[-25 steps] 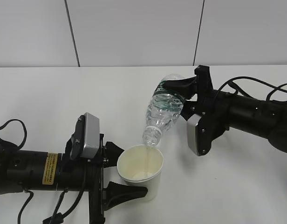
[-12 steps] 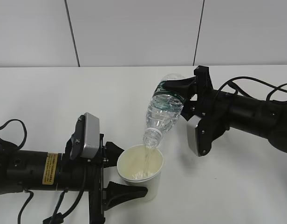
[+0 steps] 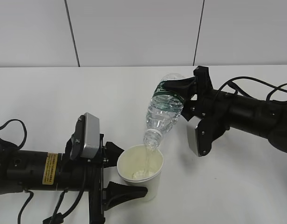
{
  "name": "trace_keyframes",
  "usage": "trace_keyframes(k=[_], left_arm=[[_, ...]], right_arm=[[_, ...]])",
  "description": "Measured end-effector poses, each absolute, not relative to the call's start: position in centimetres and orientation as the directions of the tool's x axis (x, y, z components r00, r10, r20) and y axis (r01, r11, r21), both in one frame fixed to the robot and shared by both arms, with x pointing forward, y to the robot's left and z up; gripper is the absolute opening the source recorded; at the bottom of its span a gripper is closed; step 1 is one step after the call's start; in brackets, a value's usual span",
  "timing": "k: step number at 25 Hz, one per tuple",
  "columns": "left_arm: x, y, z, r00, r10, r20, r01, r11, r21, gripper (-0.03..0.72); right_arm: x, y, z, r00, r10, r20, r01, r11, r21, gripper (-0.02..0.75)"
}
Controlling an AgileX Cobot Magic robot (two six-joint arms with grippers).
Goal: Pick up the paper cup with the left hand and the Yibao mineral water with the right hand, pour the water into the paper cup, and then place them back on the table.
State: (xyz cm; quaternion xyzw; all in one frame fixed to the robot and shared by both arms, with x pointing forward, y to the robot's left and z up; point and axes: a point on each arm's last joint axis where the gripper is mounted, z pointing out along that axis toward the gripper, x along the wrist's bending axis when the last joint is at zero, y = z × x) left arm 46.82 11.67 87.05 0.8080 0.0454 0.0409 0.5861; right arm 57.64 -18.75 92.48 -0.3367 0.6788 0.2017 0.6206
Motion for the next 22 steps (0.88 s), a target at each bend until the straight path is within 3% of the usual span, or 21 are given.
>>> trace_keyframes(k=[22], left_arm=[[46.82, 11.67, 87.05, 0.993, 0.121, 0.013, 0.026, -0.310, 0.950, 0.468]], right_arm=[[57.63, -18.73, 92.53, 0.005, -0.206, -0.979, -0.708, 0.690, -0.149, 0.355]])
